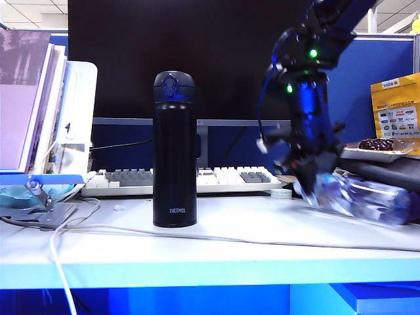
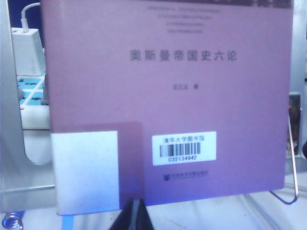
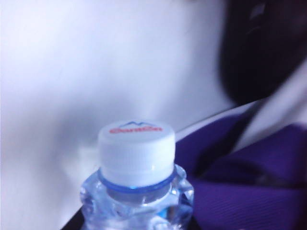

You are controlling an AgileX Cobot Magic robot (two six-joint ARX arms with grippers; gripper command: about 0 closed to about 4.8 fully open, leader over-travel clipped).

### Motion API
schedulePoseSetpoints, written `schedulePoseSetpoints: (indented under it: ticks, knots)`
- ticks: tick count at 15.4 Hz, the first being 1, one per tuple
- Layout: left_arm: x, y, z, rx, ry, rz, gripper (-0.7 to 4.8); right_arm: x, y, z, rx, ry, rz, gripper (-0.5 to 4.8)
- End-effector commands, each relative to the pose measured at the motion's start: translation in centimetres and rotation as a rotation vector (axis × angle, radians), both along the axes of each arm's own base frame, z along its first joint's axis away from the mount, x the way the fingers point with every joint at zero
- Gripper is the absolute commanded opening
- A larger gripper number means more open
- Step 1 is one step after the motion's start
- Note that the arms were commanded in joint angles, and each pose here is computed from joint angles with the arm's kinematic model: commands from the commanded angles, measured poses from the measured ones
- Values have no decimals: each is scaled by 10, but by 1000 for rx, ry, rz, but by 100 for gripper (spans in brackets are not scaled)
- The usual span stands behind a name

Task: Pick up the mineral water bottle and place it vertically to the right of the black thermos cup.

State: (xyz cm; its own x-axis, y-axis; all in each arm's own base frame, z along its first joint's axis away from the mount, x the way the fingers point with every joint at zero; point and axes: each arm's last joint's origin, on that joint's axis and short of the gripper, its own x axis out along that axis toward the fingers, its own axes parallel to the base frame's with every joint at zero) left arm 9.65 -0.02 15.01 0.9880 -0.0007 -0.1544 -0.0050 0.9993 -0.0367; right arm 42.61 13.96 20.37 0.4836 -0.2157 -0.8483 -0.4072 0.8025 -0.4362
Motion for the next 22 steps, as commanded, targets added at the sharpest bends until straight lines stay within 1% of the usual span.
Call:
schedulePoseSetpoints:
  ticks: [1, 3, 4, 6, 7, 8, 10, 12, 13, 14, 15, 17, 18, 19, 20, 22]
  knots:
    - [0, 0, -1, 3, 11, -3, -2, 8, 8, 47, 49, -134, -16, 147]
    - [0, 0, -1, 3, 11, -3, -3, 12, 10, 78, 127, -199, -39, 147]
    - [0, 0, -1, 3, 11, -3, -2, 11, 13, 112, 271, -257, -71, 147]
    - [0, 0, -1, 3, 11, -3, -2, 6, 13, 145, 381, -332, -55, 146]
    - [0, 0, -1, 3, 11, -3, -2, 2, 12, 162, 412, -374, -46, 144]
    - [0, 0, -1, 3, 11, -3, -3, -11, 11, 192, 450, -455, -26, 143]
    - [0, 0, -1, 3, 11, -3, -2, -37, 3, 238, 522, -587, 12, 143]
    - [0, 0, -1, 3, 11, -3, -2, -75, -10, 286, 607, -739, 60, 143]
    - [0, 0, -1, 3, 11, -2, -2, -105, -21, 316, 650, -832, 85, 144]
    - [0, 0, -1, 3, 11, -3, -2, -129, -30, 335, 671, -889, 97, 144]
    - [0, 0, -1, 3, 11, -3, -3, -145, -36, 346, 684, -923, 103, 144]
    - [0, 0, -1, 3, 11, -3, -3, -202, -58, 376, 719, -1022, 121, 144]
    - [0, 0, -1, 3, 11, -3, -2, -220, -65, 384, 730, -1052, 127, 144]
    - [0, 0, -1, 3, 11, -3, -2, -255, -78, 396, 752, -1106, 145, 144]
    - [0, 0, -1, 3, 11, -3, -3, -287, -90, 404, 766, -1152, 152, 144]
    - [0, 0, -1, 3, 11, -3, -2, -328, -106, 411, 786, -1210, 162, 144]
